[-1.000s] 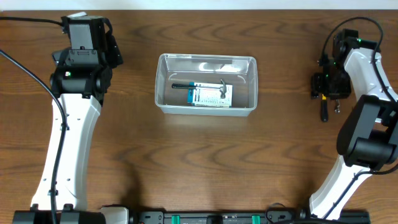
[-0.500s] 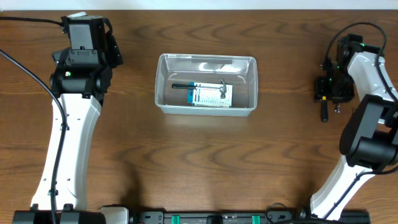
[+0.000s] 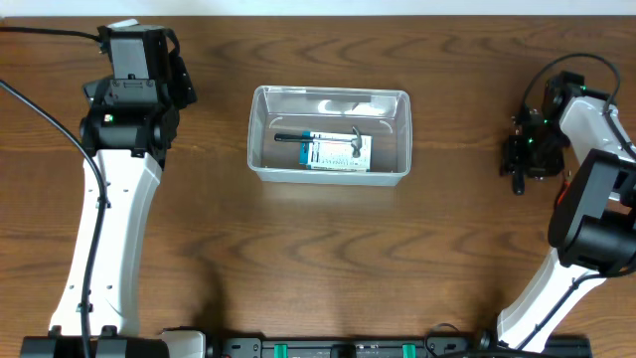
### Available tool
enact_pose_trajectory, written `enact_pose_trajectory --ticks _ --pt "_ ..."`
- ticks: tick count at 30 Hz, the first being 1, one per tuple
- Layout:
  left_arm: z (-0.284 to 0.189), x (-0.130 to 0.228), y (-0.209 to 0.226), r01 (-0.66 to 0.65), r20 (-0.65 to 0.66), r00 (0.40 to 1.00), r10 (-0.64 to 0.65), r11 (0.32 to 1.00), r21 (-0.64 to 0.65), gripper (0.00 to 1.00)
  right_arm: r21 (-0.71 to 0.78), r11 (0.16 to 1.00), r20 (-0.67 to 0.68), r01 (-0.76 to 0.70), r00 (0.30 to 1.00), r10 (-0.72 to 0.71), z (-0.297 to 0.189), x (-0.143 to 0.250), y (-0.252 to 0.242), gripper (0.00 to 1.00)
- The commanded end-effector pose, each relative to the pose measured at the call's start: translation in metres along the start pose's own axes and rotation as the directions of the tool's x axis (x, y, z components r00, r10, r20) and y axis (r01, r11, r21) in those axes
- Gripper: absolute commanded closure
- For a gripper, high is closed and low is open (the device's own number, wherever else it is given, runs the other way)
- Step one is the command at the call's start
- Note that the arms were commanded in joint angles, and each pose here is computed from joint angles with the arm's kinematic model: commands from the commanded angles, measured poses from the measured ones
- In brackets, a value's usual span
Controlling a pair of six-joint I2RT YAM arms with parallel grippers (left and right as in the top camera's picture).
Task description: Pack container
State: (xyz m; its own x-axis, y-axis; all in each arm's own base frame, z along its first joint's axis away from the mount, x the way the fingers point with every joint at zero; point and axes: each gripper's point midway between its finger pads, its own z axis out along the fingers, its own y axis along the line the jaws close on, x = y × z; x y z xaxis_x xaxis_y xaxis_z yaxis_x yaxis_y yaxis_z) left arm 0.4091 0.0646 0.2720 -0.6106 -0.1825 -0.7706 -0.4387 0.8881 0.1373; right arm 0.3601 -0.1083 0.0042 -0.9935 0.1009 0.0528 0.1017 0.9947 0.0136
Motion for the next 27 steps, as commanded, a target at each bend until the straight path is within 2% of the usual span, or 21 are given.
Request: enact_pose_trajectory --ticks 1,5,10,18,21,25,27 --pt "0.0 -0.0031 0.0047 -0.002 0.007 1.0 0.002 1.0 -0.022 0.02 -0.015 1.0 -0.008 0.027 1.0 -0.027 0.0052 0.0038 0.0013 0.44" --pt "0.0 -0.0031 0.0047 -0.002 0.007 1.0 0.002 1.0 -0.022 0.02 -0.015 1.0 -0.007 0.02 1.0 -0.02 0.0052 0.0034 0.0011 0.53" --pt "0.0 -0.0031 0.0047 -0.002 0.007 1.0 0.002 1.0 -0.022 0.02 -0.017 1.0 -0.016 0.019 1.0 -0.019 0.0054 0.0057 0.0016 0.54" --pt "0.0 -0.0031 0.0047 -0.002 0.007 1.0 0.002 1.0 -0.022 0.02 -0.017 1.0 -0.017 0.016 1.0 -0.017 0.0059 0.0056 0.0016 0.66" --pt "0.0 -0.0031 0.0047 -0.002 0.007 1.0 0.002 1.0 -0.022 0.02 -0.016 1.0 -0.018 0.015 1.0 -0.015 0.0059 0.0062 0.0007 0.74" --pt "0.0 -0.0031 0.0047 -0.002 0.007 1.0 0.002 1.0 -0.022 0.02 -0.017 1.0 -0.021 0.007 1.0 -0.007 0.0058 0.0068 0.0011 0.94" --pt "0.0 -0.0031 0.0047 -0.002 0.007 1.0 0.002 1.0 -0.022 0.02 -0.017 1.0 -0.021 -0.004 1.0 0.004 0.0058 0.0068 0.0012 0.98"
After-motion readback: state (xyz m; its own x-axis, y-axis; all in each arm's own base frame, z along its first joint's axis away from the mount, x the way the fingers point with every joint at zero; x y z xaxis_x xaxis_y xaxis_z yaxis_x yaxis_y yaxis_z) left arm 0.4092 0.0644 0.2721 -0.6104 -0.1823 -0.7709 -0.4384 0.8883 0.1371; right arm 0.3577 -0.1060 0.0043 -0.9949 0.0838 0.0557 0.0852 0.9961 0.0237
